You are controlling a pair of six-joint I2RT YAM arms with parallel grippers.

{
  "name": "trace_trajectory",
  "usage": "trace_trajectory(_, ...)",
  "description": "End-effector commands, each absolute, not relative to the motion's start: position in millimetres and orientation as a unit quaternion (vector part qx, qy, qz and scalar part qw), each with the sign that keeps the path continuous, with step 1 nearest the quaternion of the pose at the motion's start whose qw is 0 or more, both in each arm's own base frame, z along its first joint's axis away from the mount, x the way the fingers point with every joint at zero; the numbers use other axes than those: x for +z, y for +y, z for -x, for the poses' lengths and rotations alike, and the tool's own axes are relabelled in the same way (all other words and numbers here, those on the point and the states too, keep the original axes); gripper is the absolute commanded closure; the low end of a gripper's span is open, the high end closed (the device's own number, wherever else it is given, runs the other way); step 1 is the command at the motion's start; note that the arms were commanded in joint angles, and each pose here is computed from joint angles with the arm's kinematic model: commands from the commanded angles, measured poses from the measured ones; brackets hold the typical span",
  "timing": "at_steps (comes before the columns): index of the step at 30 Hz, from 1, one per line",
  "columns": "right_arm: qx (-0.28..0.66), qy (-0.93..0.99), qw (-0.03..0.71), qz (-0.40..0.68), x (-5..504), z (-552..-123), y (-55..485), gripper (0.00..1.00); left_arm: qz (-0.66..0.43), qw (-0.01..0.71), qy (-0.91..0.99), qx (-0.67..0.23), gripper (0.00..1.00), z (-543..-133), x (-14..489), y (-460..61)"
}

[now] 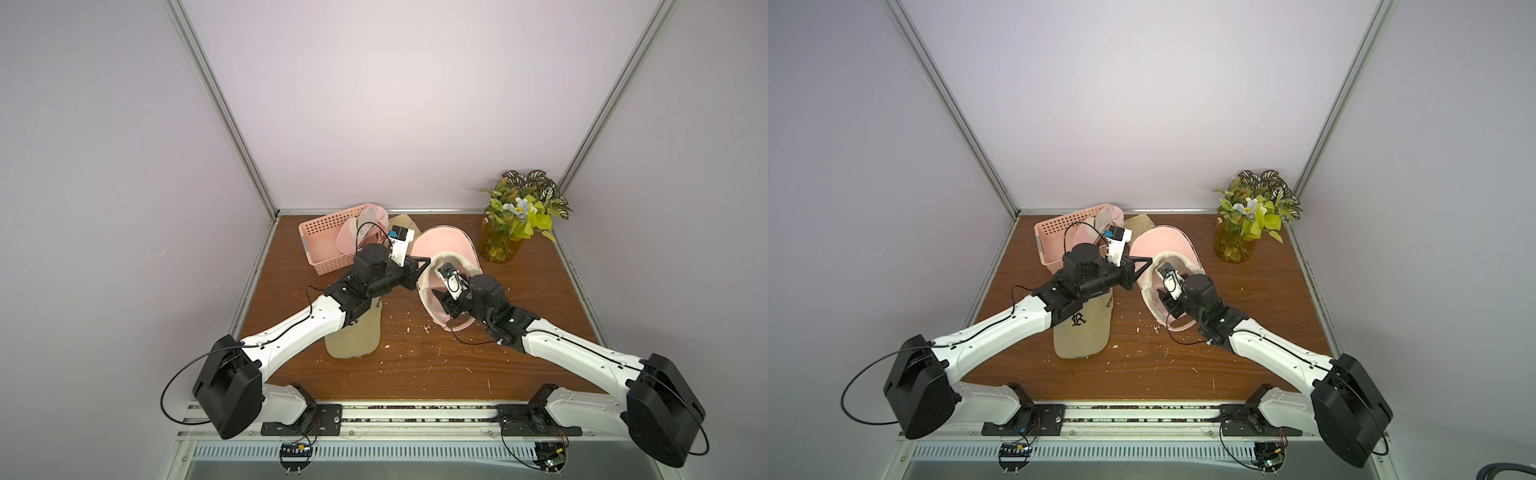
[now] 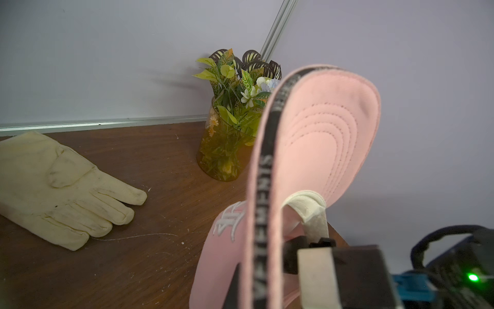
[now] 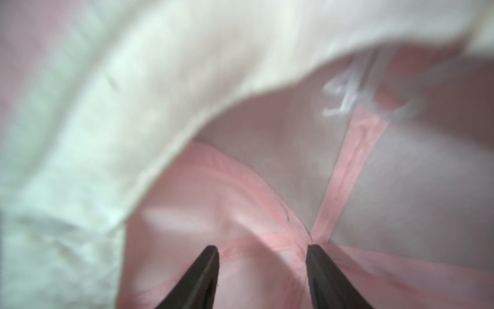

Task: Turn the baseball cap inside out
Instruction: Turn over the baseball cap.

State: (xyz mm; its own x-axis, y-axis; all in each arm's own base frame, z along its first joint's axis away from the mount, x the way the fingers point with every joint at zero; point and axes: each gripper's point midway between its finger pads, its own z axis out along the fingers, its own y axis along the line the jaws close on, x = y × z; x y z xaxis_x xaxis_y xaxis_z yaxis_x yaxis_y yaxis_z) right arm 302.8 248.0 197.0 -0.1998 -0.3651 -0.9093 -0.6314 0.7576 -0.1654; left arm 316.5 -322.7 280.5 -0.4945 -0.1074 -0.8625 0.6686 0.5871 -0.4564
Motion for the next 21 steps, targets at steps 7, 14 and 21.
trace_trajectory(7, -0.018, 0.776, 0.616, 0.134, 233.0, -354.1, 198.4, 0.45, -0.162, 0.458, 0.757, -0.437, 0.98, -321.2, 285.0, -328.4)
trace_trajectory(14, -0.110, 0.815, 0.561, 0.096, 183.9, -358.6, 170.4, 0.45, -0.139, 0.465, 0.765, -0.423, 0.99, -327.3, 287.3, -321.8)
trace_trajectory(21, -0.114, 0.839, 0.523, 0.101, 151.4, -350.6, 166.4, 0.45, -0.134, 0.476, 0.768, -0.408, 0.99, -331.6, 286.5, -317.6)
